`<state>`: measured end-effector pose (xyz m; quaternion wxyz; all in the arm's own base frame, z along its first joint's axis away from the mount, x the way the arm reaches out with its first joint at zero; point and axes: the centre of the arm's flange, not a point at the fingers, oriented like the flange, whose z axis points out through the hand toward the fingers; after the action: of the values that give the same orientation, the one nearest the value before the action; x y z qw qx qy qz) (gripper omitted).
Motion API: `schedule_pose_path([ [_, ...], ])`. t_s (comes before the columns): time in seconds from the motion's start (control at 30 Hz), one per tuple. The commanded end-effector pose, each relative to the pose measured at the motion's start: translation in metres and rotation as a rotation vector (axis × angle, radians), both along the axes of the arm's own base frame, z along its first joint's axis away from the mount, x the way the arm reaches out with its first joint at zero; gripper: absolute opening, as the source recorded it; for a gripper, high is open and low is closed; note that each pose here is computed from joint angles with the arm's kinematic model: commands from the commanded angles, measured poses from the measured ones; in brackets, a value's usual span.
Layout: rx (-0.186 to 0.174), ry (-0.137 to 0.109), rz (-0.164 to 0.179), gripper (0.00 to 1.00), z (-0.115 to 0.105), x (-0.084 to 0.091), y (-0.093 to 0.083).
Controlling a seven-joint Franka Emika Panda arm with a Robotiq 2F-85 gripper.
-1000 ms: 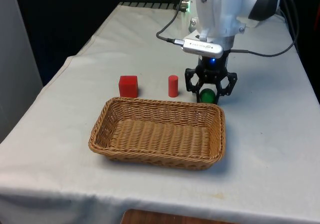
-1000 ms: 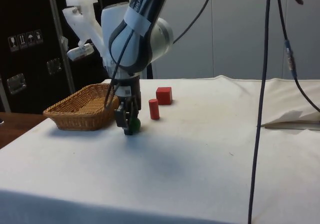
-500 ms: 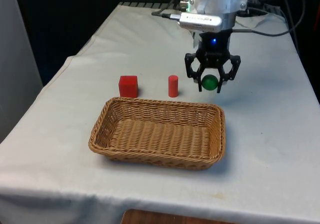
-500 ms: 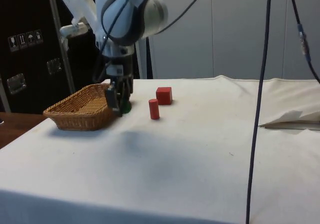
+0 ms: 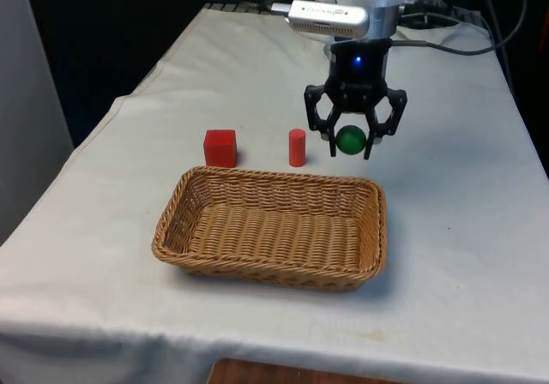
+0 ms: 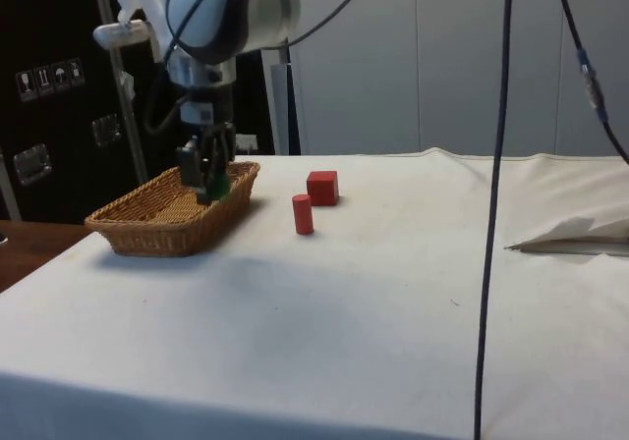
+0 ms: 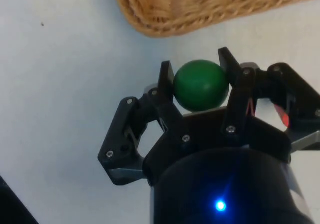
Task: Pick up the object to the left of the cylinder and place it into the basket.
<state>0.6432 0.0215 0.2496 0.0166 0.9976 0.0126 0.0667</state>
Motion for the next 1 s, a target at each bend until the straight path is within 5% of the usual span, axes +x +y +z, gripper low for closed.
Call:
schedule_pose_path([
  [0.0, 0.008, 0.000, 0.001, 0.00, 0.004, 0.006, -0.002],
  [0.97, -0.048, -0.097, -0.013, 0.00, 0.021, 0.081, -0.045],
])
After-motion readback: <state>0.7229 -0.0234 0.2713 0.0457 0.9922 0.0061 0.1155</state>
